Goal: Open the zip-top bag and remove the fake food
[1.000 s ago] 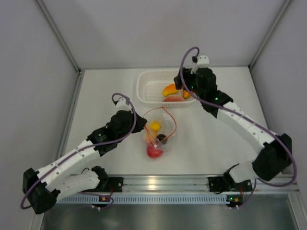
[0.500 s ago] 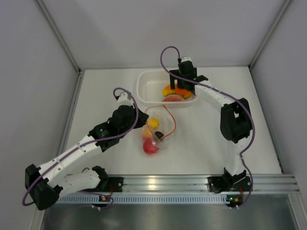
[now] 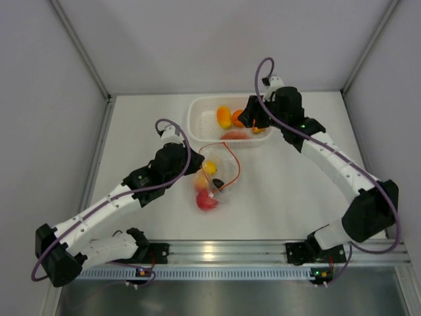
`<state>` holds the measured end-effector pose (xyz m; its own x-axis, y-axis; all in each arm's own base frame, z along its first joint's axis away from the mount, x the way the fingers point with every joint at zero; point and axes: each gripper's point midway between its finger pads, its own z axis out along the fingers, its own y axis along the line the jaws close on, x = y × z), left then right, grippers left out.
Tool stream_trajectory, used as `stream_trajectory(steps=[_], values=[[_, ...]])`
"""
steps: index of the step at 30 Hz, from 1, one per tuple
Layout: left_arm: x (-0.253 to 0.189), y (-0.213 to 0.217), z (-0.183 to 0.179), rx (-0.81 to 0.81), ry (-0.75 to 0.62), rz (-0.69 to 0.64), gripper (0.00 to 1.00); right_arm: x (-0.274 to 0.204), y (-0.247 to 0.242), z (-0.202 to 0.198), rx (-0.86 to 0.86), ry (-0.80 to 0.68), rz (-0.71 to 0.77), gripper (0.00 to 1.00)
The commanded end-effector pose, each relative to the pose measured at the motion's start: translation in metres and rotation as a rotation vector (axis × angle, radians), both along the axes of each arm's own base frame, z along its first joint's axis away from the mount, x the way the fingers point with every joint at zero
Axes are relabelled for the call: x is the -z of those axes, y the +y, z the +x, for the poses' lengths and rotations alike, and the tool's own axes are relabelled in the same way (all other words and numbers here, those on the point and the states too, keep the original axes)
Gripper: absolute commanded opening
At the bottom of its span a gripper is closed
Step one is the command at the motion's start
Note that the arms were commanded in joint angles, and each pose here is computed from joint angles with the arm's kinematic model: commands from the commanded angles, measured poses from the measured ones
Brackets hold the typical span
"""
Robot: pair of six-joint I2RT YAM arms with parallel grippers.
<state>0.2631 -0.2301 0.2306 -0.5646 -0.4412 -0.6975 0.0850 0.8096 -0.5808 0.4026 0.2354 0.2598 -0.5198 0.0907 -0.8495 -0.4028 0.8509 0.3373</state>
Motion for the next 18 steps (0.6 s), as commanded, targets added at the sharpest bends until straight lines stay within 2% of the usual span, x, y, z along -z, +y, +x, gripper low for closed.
stream_trajectory(steps=[1,3,4,8,13,18], values=[[-0.025,-0.003,0.007,-0.025,-0.05,-0.066,0.0,-0.031,0.035,-0.062,-0.235,-0.049,0.14,0.57],[-0.025,-0.005,0.006,-0.018,-0.048,-0.073,0.0,-0.042,0.052,-0.098,-0.338,-0.1,0.155,0.56],[-0.025,-0.006,0.007,-0.021,-0.046,-0.085,0.0,-0.026,0.056,-0.11,-0.357,-0.075,0.148,0.56],[-0.025,-0.01,0.007,-0.015,-0.045,-0.115,0.0,-0.011,0.076,-0.145,-0.37,-0.041,0.177,0.53],[-0.014,-0.013,0.006,-0.009,-0.028,-0.118,0.0,0.008,0.093,-0.147,-0.263,-0.034,0.201,0.48],[-0.006,-0.012,0.004,-0.014,-0.016,-0.135,0.0,0.042,0.105,-0.138,-0.11,0.067,0.196,0.46]])
